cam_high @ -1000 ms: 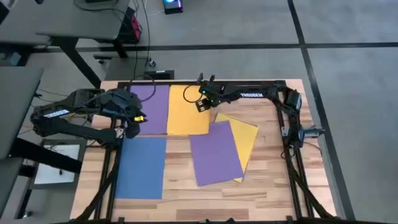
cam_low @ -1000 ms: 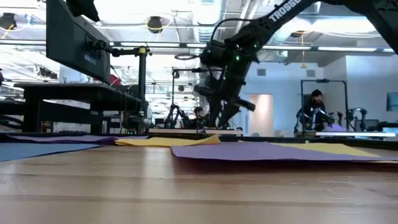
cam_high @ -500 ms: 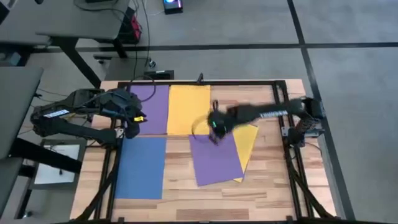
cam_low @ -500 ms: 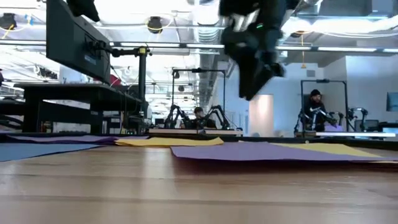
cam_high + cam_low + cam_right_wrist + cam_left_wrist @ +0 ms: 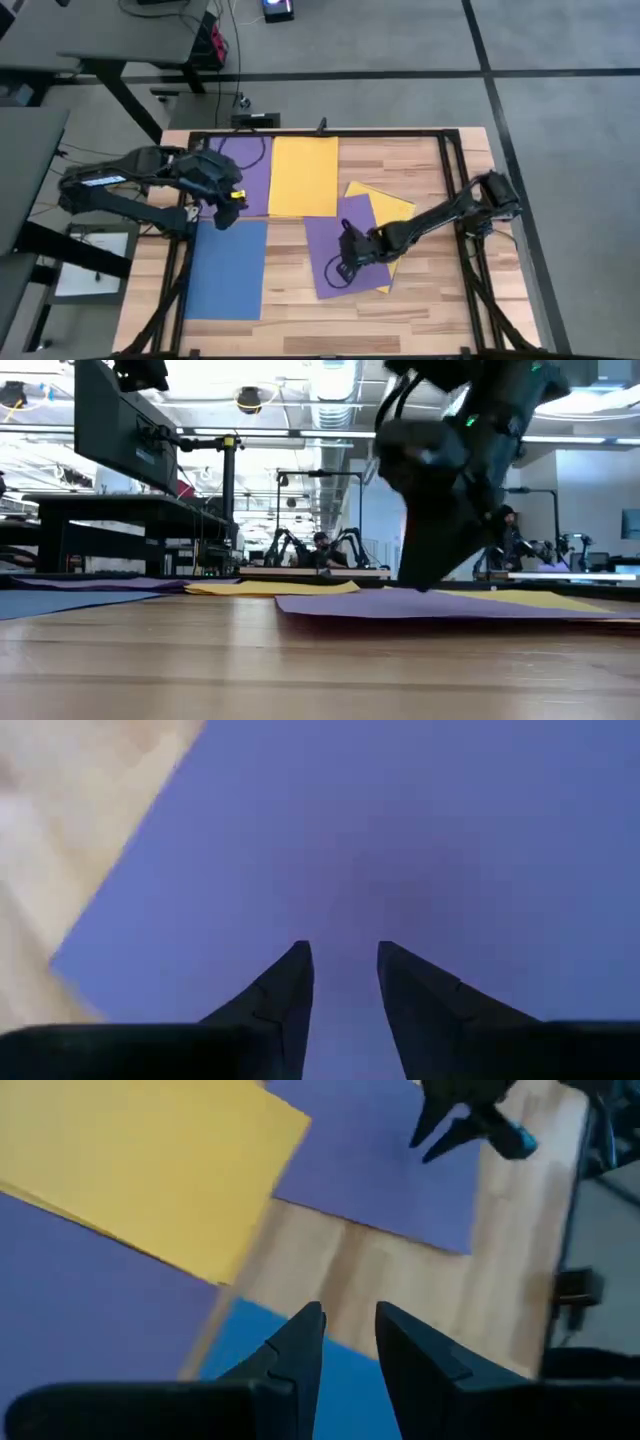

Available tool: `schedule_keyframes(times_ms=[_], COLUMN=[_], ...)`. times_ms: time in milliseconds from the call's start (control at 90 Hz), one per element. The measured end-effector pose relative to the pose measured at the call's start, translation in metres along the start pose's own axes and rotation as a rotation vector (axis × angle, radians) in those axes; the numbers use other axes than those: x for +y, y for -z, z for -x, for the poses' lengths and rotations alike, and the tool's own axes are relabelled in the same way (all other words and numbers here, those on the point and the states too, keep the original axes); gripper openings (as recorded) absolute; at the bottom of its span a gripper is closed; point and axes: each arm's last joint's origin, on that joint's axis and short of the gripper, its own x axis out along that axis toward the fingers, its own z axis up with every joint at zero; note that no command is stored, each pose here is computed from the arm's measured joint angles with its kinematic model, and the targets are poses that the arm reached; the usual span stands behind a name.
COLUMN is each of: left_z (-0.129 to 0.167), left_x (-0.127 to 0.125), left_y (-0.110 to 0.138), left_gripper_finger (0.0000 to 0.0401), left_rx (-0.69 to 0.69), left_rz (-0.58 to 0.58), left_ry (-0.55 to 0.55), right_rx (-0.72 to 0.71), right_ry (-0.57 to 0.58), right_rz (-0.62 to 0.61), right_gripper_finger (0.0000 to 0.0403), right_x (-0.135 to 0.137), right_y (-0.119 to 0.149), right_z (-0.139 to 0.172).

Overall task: Organize paper
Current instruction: Stack the purple paper on top of the purple paper

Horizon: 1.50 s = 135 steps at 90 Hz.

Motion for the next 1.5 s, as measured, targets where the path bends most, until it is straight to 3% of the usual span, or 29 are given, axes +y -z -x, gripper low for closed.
schedule_keyframes(times_ms=[222, 433, 567, 722, 844, 978, 1100, 1167, 1233, 1311, 1500], left_z=[-0.032, -0.068, -0.09, -0.118, -0.137, -0.16, -0.192, -0.213, -0.235, -0.258, -0.295], left_x=[-0.026, -0.052, -0.069, -0.09, -0.103, -0.115, -0.125, -0.129, -0.127, -0.122, -0.106], left_y=[-0.006, -0.006, -0.004, 0.0, 0.006, 0.011, 0.013, 0.015, 0.017, 0.018, 0.017], left_gripper_finger=[0.0082, 0.0082, 0.0082, 0.0082, 0.0082, 0.0082, 0.0082, 0.0082, 0.0082, 0.0082, 0.0082], left_rx=[0.063, 0.096, 0.106, 0.115, 0.129, 0.134, 0.107, 0.122, 0.159, 0.169, 0.179], left_rz=[0.038, 0.06, 0.084, 0.056, 0.036, 0.021, -0.037, -0.096, -0.133, -0.147, -0.152], left_ry=[0.041, 0.019, 0.021, 0.055, 0.067, 0.076, 0.092, 0.137, 0.163, 0.156, 0.114], right_rx=[0.052, 0.097, 0.125, 0.15, 0.182, 0.17, 0.105, 0.035, 0.001, 0.004, -0.036], right_ry=[-0.032, 0.001, -0.132, -0.239, -0.306, -0.339, -0.117, 0.056, 0.144, 0.13, -0.075], right_rz=[0.105, 0.138, 0.138, 0.244, 0.35, 0.393, 0.316, 0.226, 0.124, 0.0, -0.281], right_gripper_finger=[0.0107, 0.0107, 0.0107, 0.0107, 0.0107, 0.0107, 0.0107, 0.0107, 0.0108, 0.0111, 0.0145], right_x=[0.02, 0.024, 0.035, 0.044, 0.047, 0.049, 0.021, 0.001, -0.02, -0.041, -0.083], right_y=[0.04, 0.063, 0.064, 0.071, 0.067, 0.051, 0.038, 0.031, 0.029, 0.033, 0.04], right_z=[0.007, -0.01, -0.015, -0.012, 0.002, 0.049, 0.083, 0.097, 0.102, 0.094, 0.054])
